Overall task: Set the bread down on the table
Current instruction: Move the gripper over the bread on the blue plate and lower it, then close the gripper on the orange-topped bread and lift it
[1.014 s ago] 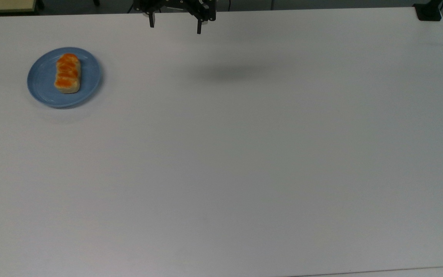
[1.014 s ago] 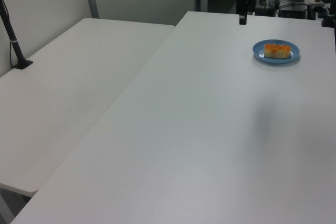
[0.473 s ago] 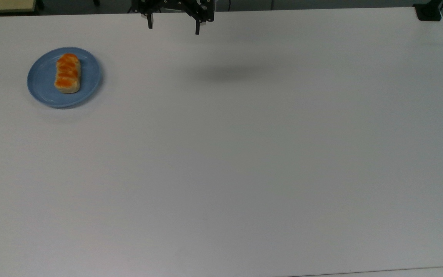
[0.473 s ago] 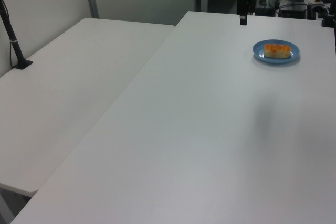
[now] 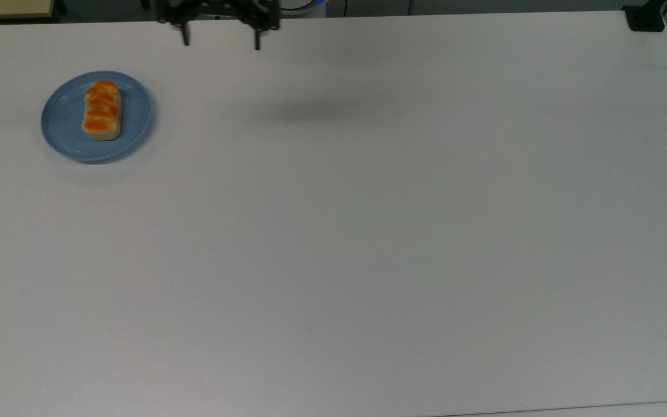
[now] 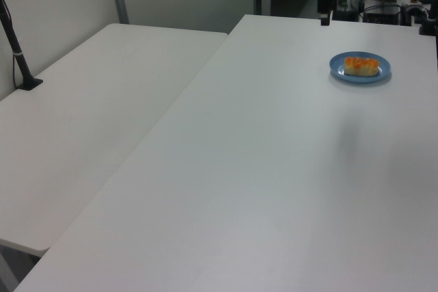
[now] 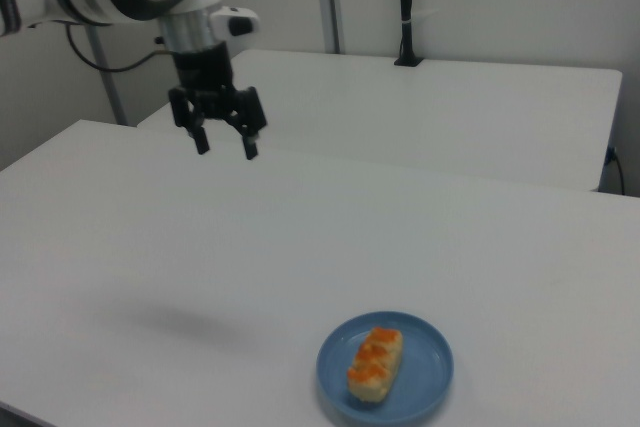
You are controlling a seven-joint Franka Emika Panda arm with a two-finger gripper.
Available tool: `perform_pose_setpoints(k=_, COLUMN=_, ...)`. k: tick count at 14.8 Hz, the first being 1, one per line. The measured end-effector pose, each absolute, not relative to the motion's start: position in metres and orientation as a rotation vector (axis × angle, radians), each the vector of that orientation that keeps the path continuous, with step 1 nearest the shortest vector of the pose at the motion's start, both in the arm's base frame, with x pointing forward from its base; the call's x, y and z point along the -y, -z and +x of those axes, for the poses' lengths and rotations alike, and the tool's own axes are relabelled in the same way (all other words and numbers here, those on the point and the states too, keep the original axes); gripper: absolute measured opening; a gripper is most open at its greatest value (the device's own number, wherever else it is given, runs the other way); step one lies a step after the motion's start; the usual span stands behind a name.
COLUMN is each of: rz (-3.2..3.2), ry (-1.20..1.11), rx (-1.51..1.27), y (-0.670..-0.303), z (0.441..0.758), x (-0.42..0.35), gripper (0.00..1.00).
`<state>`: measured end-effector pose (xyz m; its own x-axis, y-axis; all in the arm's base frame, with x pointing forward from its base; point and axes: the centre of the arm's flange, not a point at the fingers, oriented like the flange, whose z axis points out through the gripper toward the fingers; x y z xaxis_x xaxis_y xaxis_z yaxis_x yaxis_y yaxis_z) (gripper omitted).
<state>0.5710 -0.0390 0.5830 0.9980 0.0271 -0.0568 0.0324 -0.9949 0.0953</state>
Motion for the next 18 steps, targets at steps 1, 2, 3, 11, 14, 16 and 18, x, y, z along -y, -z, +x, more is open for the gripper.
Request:
perform_pose_setpoints(k=1, rz=3.046, ry=0.096, rx=-0.044, y=-0.581, z=0.569, x=0.059, gripper=1.00)
perform_pose_setpoints(k=2, rz=3.051, ry=0.127, rx=-0.050, y=-0.573, z=0.566, x=0.093, gripper=1.00)
perform_pose_setpoints(k=3, rz=3.056, ry=0.155, rx=-0.058, y=-0.566, z=0.562, x=0.115, gripper=1.00)
perform_pose_setpoints(k=11, rz=3.027, ry=0.343, rx=0.008, y=-0.438, z=0.543, x=0.249, gripper=1.00)
perform_pose_setpoints(k=14, rz=3.007, ry=0.381, rx=0.003, y=-0.394, z=0.541, x=0.265, gripper=1.00)
perform_pose_setpoints(k=16, rz=2.995, ry=0.410, rx=0.005, y=-0.382, z=0.538, x=0.273, gripper=1.00)
perform_pose_setpoints(k=18, rz=2.982, ry=0.426, rx=0.006, y=-0.374, z=0.537, x=0.280, gripper=1.00)
